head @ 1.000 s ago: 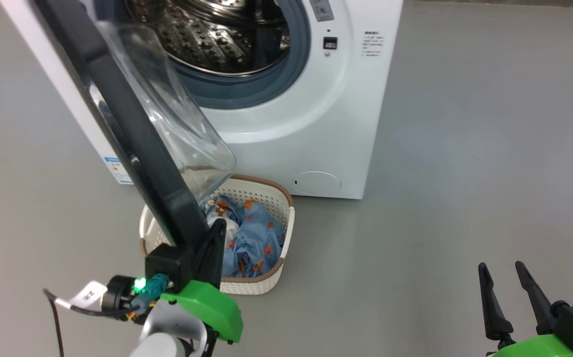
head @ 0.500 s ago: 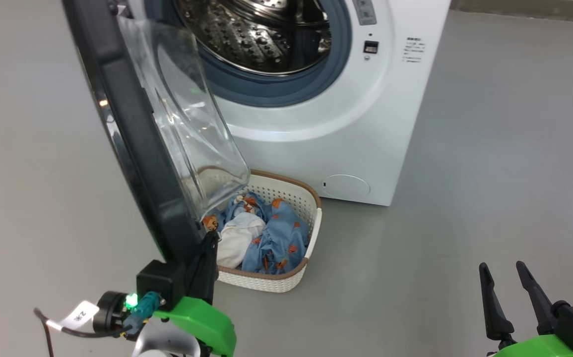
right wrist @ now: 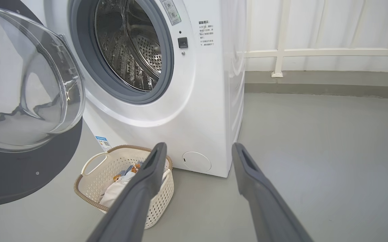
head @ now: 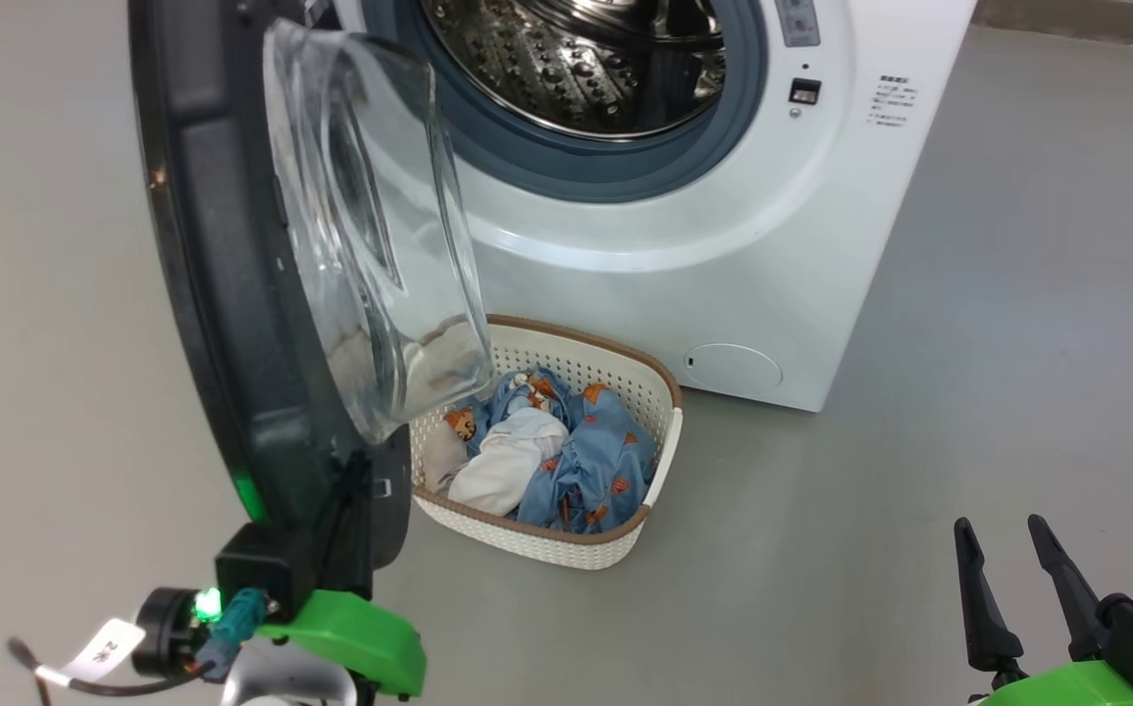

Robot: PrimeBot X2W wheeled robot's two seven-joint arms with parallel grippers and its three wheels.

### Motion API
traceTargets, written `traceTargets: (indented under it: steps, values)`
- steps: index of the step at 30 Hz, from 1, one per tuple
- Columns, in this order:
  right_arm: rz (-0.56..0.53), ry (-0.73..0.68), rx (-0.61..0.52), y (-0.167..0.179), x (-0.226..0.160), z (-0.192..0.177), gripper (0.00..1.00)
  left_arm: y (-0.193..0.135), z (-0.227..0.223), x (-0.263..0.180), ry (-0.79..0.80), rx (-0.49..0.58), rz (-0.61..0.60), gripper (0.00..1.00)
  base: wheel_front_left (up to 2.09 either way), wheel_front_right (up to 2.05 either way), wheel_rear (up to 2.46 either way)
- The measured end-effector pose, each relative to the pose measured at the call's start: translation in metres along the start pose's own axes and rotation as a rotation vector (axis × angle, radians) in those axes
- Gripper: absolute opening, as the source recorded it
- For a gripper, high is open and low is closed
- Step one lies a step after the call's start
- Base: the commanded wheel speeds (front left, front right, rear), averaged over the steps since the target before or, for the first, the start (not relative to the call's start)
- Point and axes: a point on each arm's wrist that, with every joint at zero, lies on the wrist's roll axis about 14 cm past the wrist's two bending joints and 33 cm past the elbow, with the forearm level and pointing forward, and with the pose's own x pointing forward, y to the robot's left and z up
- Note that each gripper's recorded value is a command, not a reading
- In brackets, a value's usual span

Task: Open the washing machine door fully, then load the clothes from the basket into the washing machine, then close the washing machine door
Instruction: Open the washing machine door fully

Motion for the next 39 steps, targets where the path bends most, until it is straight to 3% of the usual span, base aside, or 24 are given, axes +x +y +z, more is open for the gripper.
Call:
traceTargets:
  steps: [30,39]
  values:
    - [0.026,0.031,-0.041,-0.009,0.012,-0.013,1.0,0.137,0.011,-0.005,-0.07,0.071,0.389,0.0,0.0,0.0,0.0]
    - [0.019,0.024,-0.052,-0.018,0.02,-0.011,1.0,0.175,0.013,0.005,-0.094,0.047,0.495,0.0,0.0,0.0,0.0]
